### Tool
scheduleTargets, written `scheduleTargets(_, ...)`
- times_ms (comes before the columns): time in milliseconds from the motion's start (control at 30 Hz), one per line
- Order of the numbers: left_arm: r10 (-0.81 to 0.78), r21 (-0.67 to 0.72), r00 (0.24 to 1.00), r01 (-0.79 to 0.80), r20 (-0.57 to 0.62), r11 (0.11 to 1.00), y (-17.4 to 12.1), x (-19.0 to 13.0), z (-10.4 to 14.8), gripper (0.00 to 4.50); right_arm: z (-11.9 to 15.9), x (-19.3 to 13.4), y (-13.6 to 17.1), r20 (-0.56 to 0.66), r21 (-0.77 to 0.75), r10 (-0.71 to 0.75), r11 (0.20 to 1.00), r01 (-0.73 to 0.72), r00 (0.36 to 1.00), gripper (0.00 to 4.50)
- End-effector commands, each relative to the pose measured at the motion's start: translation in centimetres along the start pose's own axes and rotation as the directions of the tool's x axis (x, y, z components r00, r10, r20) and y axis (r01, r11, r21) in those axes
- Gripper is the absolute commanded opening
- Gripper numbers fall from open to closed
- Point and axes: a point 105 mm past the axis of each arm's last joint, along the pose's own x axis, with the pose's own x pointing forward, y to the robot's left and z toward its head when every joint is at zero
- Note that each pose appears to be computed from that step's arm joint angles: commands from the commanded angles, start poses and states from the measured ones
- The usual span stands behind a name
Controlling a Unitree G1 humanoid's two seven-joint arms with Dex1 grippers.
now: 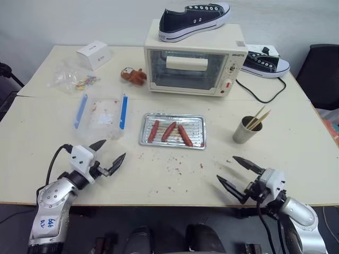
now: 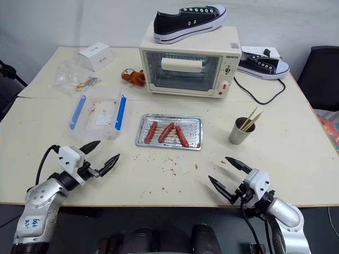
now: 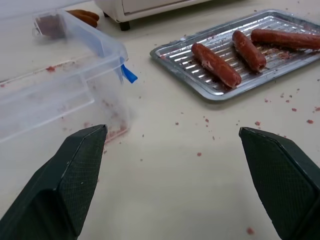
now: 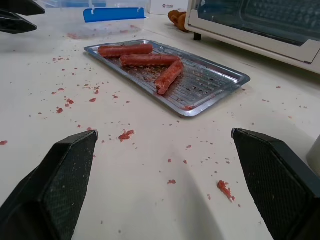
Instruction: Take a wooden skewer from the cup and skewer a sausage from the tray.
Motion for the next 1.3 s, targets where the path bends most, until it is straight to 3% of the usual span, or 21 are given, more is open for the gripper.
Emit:
scheduleTargets(33,-0.023,0.008,0.999,0.023,0.042,1.0,0.2,-0.5,1.4,4.5,1.1,-0.1,-0.5,0.035,-0.047,-0.01,0.999,0.012,0.999,4.46)
scheduleTargets(100,-0.046,-0.021,0.996,0.048,0.072,0.999,0.7,-0.8,2.1,4.5,1.3,0.0,-0.6,0.033,-0.054,0.002,0.999,0.0,0.999,4.46)
scheduleTargets(167,-0.174,-0.036,0.978,0.18,0.116,0.983,0.1,-1.3,3.5,4.5,2.4,-0.5,-1.5,0.049,-0.065,-0.025,0.997,0.028,0.999,4.46)
scheduleTargets(333,-0.45,-0.087,0.884,0.462,0.129,0.883,-1.1,-2.4,6.4,4.5,4.6,-6.3,-5.7,-0.032,-0.138,-0.184,0.974,0.178,0.982,4.46)
scheduleTargets(433,-0.532,-0.099,0.832,0.55,0.159,0.83,-1.7,-2.4,7.9,4.5,4.9,-9.4,-7.7,-0.096,-0.177,-0.27,0.952,0.251,0.958,4.46)
scheduleTargets(567,-0.567,-0.094,0.805,0.587,0.174,0.804,-2.6,-2.0,8.5,4.5,5.1,-10.4,-8.6,-0.119,-0.19,-0.299,0.943,0.274,0.947,4.46)
scheduleTargets(633,-0.567,-0.093,0.808,0.584,0.159,0.806,-2.7,-1.7,8.3,4.5,6.4,-9.4,-9.4,-0.085,-0.167,-0.297,0.945,0.28,0.951,4.46)
scheduleTargets(767,-0.559,-0.094,0.815,0.575,0.153,0.812,-2.8,-1.4,7.9,4.5,10.1,-4.4,-10.9,-0.069,-0.065,-0.261,0.964,0.256,0.963,4.46)
scheduleTargets(900,-0.538,-0.057,0.83,0.55,0.148,0.833,-2.8,-1.0,7.7,4.5,11.9,-0.8,-11.9,-0.181,0.0,-0.244,0.969,0.249,0.953,4.46)
scheduleTargets(1033,-0.523,-0.038,0.838,0.534,0.156,0.844,-3.2,-0.7,7.6,4.5,12.2,1.3,-13.1,-0.322,-0.034,-0.3,0.951,0.306,0.898,4.46)
scheduleTargets(1300,-0.507,-0.036,0.845,0.52,0.169,0.854,-3.9,-0.6,7.7,4.5,12.3,4.3,-14.3,-0.433,-0.058,-0.345,0.933,0.356,0.833,4.46)
